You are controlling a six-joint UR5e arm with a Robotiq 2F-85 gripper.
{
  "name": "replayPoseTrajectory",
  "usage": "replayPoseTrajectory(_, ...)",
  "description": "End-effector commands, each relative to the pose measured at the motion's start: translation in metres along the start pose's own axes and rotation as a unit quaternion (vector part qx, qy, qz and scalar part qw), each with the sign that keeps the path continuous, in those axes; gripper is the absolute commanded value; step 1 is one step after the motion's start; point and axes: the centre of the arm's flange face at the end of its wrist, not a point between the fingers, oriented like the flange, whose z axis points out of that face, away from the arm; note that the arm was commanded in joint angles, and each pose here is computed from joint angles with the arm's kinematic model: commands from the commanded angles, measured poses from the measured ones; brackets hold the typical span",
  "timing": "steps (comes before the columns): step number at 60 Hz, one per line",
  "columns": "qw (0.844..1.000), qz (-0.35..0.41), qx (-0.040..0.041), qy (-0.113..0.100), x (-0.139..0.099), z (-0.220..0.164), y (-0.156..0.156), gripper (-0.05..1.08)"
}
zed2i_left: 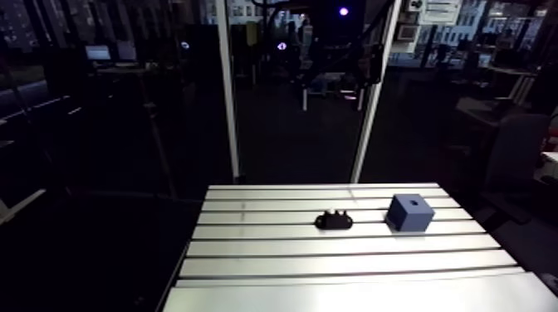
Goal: Pick up the M10 bolt and insert it into the hex recess until seated.
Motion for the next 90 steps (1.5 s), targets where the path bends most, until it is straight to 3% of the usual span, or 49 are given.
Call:
replayPoseTrajectory(1,1.000,-0.025,0.0053,0.014,0.007,-0.016,-0.015,0.00)
replayPoseTrajectory(29,1.000,-0.026,0.0070,0.014,0.006,-0.016,-0.016,0.00)
replayPoseTrajectory(44,1.000,-0.025,0.0022,0.009,0.005,-0.006,-0.016,0.00)
replayPoseTrajectory(54,0.999,-0.026,0.0014,0.039,0.012,0.009,-0.016,0.00)
replayPoseTrajectory(64,0.999,-0.025,-0.0003,0.039,0.015,0.035,-0.017,0.00)
replayPoseTrajectory(75,0.997,-0.041,-0.0002,0.070,0.020,0.066,-0.013,0.00)
replayPoseTrajectory(90,0.997,-0.030,-0.0021,0.066,0.032,0.107,0.004,0.01)
